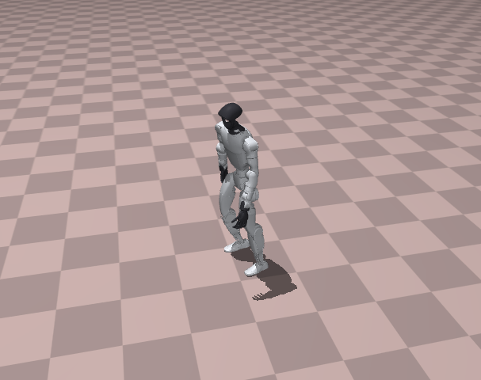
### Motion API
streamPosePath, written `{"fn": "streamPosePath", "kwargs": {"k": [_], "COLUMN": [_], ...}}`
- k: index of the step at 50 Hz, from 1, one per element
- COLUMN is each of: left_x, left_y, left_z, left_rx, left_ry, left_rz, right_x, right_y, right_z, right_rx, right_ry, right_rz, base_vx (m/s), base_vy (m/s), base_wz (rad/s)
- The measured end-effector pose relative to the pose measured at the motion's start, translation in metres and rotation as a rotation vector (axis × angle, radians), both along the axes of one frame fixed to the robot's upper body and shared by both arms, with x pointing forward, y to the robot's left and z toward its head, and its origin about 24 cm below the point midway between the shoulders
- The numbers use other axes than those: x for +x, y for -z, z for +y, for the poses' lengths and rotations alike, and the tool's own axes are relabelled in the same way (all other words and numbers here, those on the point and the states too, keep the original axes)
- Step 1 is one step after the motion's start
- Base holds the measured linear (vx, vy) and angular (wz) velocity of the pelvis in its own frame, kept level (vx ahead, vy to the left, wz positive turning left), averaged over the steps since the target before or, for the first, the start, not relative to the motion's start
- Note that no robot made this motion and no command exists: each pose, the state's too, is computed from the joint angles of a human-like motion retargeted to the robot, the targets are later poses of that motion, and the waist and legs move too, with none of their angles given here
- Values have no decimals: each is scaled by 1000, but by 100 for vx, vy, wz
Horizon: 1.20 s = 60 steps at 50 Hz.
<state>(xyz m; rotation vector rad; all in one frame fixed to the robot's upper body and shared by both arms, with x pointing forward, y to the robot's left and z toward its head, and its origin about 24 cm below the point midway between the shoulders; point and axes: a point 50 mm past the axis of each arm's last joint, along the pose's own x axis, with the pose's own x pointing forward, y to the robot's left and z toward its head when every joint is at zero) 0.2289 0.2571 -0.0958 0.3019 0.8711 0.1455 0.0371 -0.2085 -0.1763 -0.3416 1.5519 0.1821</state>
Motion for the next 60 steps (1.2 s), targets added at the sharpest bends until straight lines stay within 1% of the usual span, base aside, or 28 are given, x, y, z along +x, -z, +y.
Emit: {"fn": "streamPosePath", "kwargs": {"k": [3, 7, 10, 13, 15, 18, 22, 25, 26, 30, 33, 35, 38, 40, 41, 42, 43, 44, 47, 49, 50, 51, 52, 53, 54, 56, 58, 60], "left_x": [58, 102, 112, 110, 99, 69, 0, -79, -101, -197, -238, -273, -297, -302, -291, -279, -268, -251, -183, -129, -100, -70, -42, -16, 9, 51, 77, 97], "left_y": [-52, -129, -163, -161, -139, -87, -7, 46, 56, 70, 61, 54, 52, 55, 56, 58, 62, 65, 67, 61, 56, 48, 37, 23, 7, -35, -76, -120], "left_z": [-33, -63, -73, -74, -71, -64, -54, -40, -34, -1, 24, 33, 32, 24, 27, 26, 18, 13, 6, -5, -13, -23, -35, -48, -60, -83, -102, -118], "left_rx": [-50, -126, -254, -381, -451, -447, -340, -176, -163, 8, 103, 153, 94, 15, -103, -168, -107, -96, -106, -106, -113, -137, -162, -186, -198, -213, -219, -341], "left_ry": [38, 45, 17, -69, -120, -236, -299, -234, -255, -289, -471, -536, -656, -668, -912, -963, -650, -513, -301, -162, -110, -76, -41, -4, 26, 82, 164, 108], "left_rz": [-363, -785, -939, -948, -868, -676, -310, 59, 156, 548, 654, 738, 739, 727, 608, 556, 661, 674, 597, 486, 403, 292, 175, 43, -87, -342, -556, -750], "right_x": [-47, -66, -66, -48, -31, 11, 88, 143, 163, 222, 248, 247, 241, 229, 221, 212, 199, 184, 118, 66, 41, 22, 3, -17, -31, -47, -60, -57], "right_y": [-1, -4, -5, -6, -8, -13, -32, -55, -66, -111, -141, -147, -144, -132, -123, -113, -101, -88, -43, -20, -11, -6, -2, 1, 2, 3, 3, 4], "right_z": [-7, -16, -21, -30, -36, -48, -60, -67, -69, -78, -85, -93, -94, -91, -87, -83, -78, -73, -55, -38, -28, -17, -7, 3, 12, 27, 38, 42], "right_rx": [20, 31, 3, -43, -93, -170, -272, -335, -354, -386, -396, -366, -299, -240, -214, -189, -165, -143, -87, -25, 21, 98, 153, 169, 200, 264, 302, 284], "right_ry": [17, 86, 115, 100, 72, 16, -10, 65, 72, 183, 260, 363, 483, 548, 558, 568, 580, 572, 498, 379, 316, 348, 316, 152, 64, -23, -60, -84], "right_rz": [147, 185, 173, 135, 101, 24, -178, -394, -475, -790, -981, -1039, -1074, -1058, -1026, -991, -953, -891, -611, -377, -263, -179, -96, -11, 48, 116, 145, 122], "base_vx": [44, 43, 44, 40, 39, 36, 32, 33, 33, 35, 37, 43, 45, 45, 41, 39, 38, 37, 38, 41, 42, 43, 44, 44, 44, 44, 44, 41], "base_vy": [2, -9, -22, -12, -23, -7, -2, 9, 6, 4, 9, 16, 21, 25, 25, 25, 23, 21, 16, 12, 9, 7, 4, 2, -1, -6, -10, -12], "base_wz": [172, 169, 89, 28, -35, -14, 28, 94, 73, 86, 77, 64, 45, 50, 69, 98, 125, 146, 191, 245, 264, 266, 259, 251, 244, 238, 204, 119]}}
